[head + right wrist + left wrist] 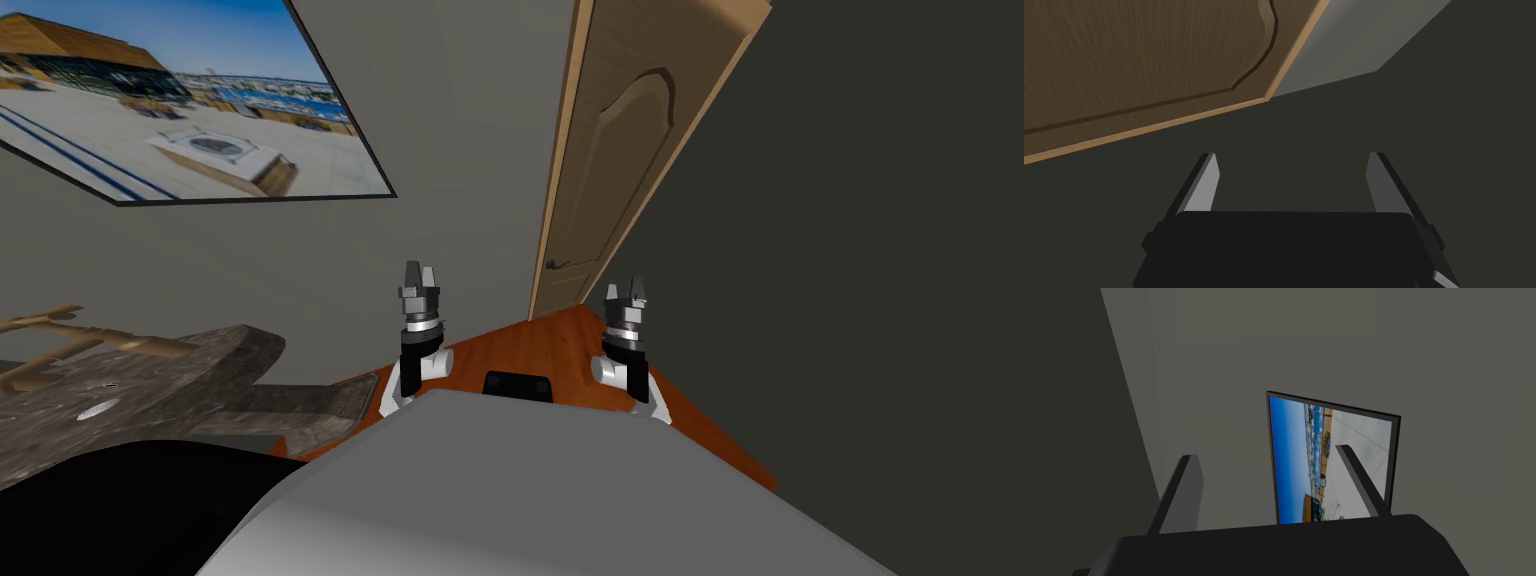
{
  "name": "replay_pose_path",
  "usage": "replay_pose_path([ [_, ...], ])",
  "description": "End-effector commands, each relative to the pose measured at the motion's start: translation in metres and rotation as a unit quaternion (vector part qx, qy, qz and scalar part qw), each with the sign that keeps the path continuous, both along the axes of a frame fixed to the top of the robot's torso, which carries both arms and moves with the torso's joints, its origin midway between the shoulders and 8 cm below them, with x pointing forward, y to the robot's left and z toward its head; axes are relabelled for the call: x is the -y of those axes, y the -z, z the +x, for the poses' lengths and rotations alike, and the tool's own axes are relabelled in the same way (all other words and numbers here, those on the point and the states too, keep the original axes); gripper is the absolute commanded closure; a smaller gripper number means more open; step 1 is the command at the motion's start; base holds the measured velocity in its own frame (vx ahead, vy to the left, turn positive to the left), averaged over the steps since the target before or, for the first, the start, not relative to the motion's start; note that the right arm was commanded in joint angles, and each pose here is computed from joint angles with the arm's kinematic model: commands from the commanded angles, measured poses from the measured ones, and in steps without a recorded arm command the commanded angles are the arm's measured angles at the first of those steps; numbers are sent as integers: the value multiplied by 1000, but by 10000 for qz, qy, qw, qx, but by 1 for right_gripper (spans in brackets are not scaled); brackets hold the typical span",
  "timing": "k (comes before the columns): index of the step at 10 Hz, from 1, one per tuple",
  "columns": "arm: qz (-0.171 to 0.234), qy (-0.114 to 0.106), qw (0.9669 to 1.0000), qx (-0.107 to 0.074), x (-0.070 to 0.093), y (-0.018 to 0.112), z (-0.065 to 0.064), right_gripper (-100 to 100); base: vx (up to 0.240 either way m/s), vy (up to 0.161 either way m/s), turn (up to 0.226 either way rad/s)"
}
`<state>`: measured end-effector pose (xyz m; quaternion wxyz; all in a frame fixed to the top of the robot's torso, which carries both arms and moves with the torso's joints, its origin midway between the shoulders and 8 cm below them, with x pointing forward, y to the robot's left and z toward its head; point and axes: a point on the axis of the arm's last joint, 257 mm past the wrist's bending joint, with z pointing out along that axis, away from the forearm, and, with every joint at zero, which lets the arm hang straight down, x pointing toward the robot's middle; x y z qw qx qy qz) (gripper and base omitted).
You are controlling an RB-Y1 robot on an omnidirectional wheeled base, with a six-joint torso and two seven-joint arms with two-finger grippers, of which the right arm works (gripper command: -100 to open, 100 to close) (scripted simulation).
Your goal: Pull the door open
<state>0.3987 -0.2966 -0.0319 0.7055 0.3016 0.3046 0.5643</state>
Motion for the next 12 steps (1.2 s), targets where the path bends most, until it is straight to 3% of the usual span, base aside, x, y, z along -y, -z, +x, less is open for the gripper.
replay_pose_path([
  [1,9,-11,10000,-64,3,9,4,-100,37,-49,58],
  [12,104,-185,9969,-760,10,84,57,-100,41,-68,114],
])
